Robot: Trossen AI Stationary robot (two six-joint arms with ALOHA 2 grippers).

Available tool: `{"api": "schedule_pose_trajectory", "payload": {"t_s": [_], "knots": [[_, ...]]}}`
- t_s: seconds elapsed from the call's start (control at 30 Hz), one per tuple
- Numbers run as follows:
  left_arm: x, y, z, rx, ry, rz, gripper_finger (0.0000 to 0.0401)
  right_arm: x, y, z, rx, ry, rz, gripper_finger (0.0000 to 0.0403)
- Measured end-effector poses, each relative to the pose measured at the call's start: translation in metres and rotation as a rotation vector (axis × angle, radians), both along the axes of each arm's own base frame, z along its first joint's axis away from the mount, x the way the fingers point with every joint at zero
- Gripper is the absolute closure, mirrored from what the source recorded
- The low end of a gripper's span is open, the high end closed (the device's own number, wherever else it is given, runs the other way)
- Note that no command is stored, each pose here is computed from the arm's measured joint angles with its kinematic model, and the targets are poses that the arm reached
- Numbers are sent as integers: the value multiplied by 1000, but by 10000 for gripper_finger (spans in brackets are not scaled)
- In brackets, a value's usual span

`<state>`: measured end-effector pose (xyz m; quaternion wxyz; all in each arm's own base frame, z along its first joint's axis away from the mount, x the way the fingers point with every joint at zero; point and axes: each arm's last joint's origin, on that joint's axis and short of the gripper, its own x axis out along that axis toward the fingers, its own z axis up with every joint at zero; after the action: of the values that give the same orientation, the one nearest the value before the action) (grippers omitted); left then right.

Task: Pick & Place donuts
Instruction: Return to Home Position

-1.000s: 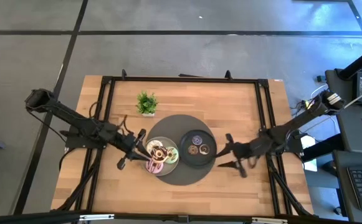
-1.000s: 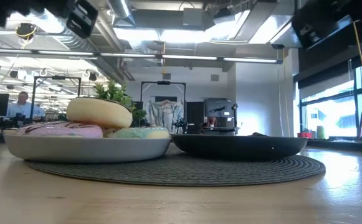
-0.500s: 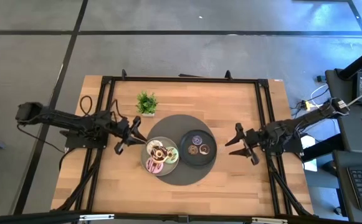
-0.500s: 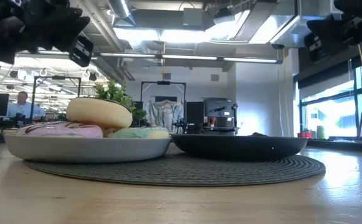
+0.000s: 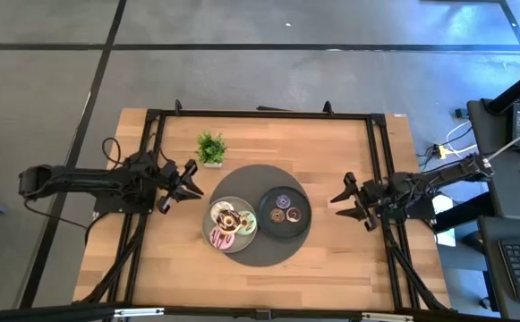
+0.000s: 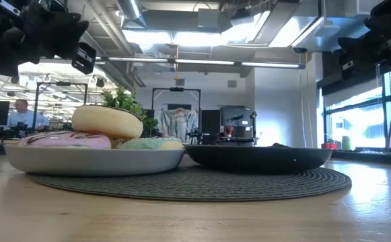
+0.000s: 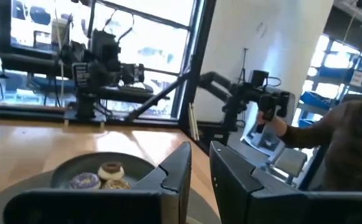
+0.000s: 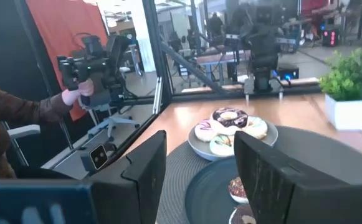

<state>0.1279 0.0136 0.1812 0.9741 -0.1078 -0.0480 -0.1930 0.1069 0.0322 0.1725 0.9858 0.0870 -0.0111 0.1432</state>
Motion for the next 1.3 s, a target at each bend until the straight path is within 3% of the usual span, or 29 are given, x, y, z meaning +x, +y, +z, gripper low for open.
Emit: {"api": "schedule_pose_trajectory", "payload": {"t_s": [0.33, 0.7, 0.93, 1.13, 1.3], "knots": [[-12, 23, 4, 32, -25, 58, 345, -12, -6, 2, -36, -53, 17, 214], [-28, 42, 12, -48, -60, 244, 343, -12, -10, -4, -51, -4, -5, 215], [-21, 24, 17, -67, -135, 270, 347, -12, -10, -4, -54, -4, -6, 215], [-12, 5, 6, -90, -37, 346, 348, -12, -10, -4, -47, -2, -4, 215], [-13, -8, 5, -34, -40, 351, 345, -12, -10, -4, -47, -3, 2, 215]]}}
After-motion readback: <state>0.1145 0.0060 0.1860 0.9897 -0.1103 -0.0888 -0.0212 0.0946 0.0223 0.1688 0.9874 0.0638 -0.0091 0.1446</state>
